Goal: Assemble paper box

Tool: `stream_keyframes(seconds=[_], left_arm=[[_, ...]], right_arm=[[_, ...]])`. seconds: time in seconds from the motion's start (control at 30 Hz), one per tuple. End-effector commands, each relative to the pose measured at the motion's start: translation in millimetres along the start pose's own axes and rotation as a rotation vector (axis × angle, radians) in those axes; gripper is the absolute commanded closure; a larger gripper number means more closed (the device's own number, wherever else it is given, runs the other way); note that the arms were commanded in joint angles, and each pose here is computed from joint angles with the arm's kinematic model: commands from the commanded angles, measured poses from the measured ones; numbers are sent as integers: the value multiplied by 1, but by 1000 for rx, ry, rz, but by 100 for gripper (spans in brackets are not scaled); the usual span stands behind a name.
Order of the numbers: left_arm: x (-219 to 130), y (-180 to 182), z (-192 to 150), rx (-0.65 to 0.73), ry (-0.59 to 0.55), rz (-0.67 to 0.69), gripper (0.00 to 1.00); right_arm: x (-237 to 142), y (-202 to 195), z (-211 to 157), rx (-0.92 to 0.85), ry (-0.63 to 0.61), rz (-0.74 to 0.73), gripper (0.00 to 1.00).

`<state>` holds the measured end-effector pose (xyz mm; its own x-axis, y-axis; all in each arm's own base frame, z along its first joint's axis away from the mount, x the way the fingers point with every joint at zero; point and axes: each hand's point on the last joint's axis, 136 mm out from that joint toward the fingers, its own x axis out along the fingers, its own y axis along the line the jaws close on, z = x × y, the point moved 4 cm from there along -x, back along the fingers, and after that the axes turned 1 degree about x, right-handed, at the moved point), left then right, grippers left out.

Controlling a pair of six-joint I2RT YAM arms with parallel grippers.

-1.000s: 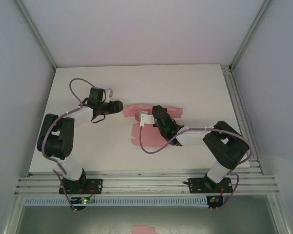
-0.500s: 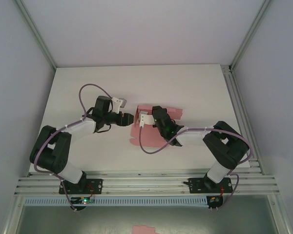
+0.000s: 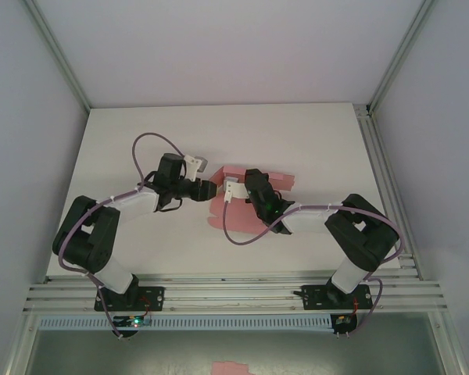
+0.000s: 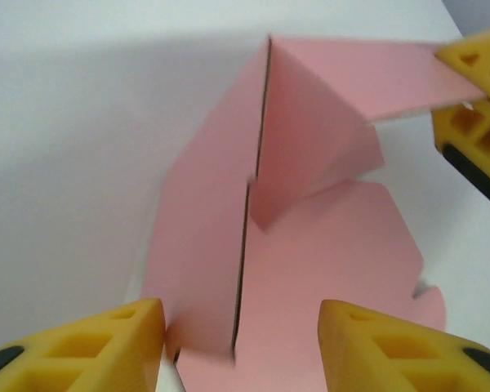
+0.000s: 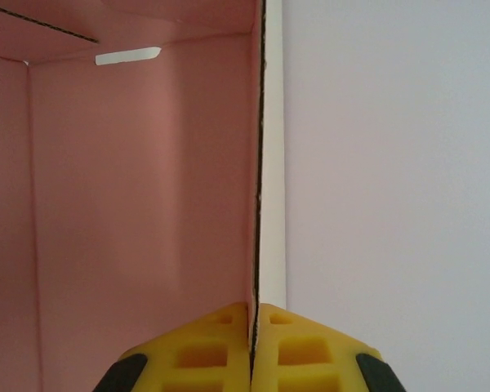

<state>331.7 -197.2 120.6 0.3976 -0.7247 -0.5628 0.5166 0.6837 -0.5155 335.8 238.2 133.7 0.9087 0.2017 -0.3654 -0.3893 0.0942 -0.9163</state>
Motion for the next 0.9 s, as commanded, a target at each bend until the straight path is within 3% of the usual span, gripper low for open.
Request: stream_keyframes(seconds=[0.0,0.13,0.4,0.5,0.63,0.77,0.87], left_arm=[[8,-1,21,32,-67,56,50],[18,-10,21,68,-74,42,49],[23,0,10,65,3,232,70],[17,16,7,-5,9,392,78],[18,25,5,-164,-41,497,94],[20,28,1,-266,-79,593,95],[15,28,3,-258,-88,714,95]], right_arm=[[-5,13,3,-4,-22,75,100],[-2,16,3,-20,-13,83,100],[0,15,0,-12,8,75,100],[0,15,-1,-13,16,72,100],[0,13,2,9,16,72,100],[1,13,1,14,30,66,100],[0,13,-1,17,40,63,100]])
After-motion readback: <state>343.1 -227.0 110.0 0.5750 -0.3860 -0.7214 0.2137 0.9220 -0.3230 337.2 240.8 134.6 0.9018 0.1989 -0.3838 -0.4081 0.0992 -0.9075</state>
